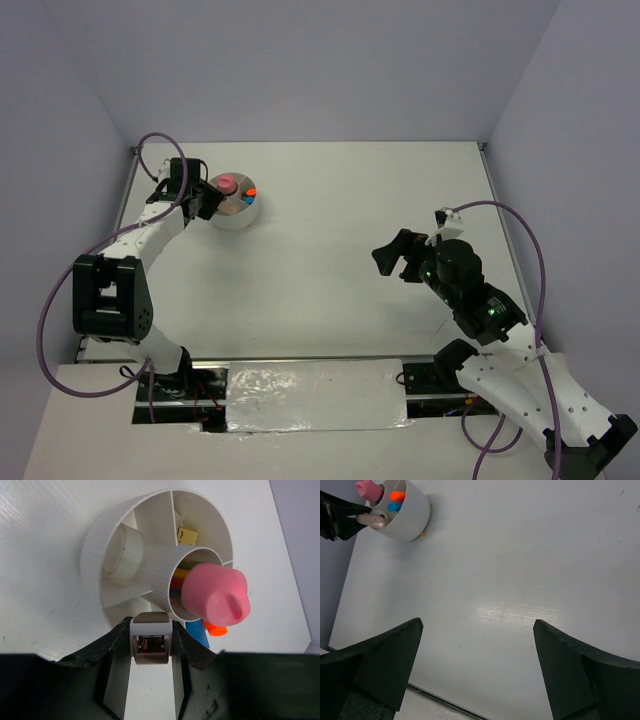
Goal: Sort the stationery into containers
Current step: Place the stapler in the storage box.
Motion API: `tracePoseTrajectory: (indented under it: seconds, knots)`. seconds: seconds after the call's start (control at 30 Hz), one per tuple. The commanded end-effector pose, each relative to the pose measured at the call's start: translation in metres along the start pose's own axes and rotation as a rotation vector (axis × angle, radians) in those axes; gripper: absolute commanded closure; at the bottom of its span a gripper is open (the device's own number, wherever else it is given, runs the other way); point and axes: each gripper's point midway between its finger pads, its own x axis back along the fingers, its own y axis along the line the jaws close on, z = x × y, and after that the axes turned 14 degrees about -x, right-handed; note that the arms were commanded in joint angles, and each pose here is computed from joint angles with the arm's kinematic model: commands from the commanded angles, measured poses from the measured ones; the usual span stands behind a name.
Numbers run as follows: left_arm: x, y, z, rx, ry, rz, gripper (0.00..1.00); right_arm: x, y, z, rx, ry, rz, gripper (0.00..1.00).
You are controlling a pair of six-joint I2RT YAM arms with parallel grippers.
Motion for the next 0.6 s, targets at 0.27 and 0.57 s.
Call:
tracePoseTrajectory:
  seconds: [0.27, 0.57]
  knots:
    - [0.014, -0.016, -0.024, 0.040, -0.079, 0.059, 1.00, -0.001, 0.010, -0.008, 0.009, -0.018, -0.022, 0.00]
    - [0.025, -0.022, -0.025, 0.108, -0.099, 0.115, 1.00, -0.003, 0.011, -0.005, 0.006, -0.007, -0.034, 0.00]
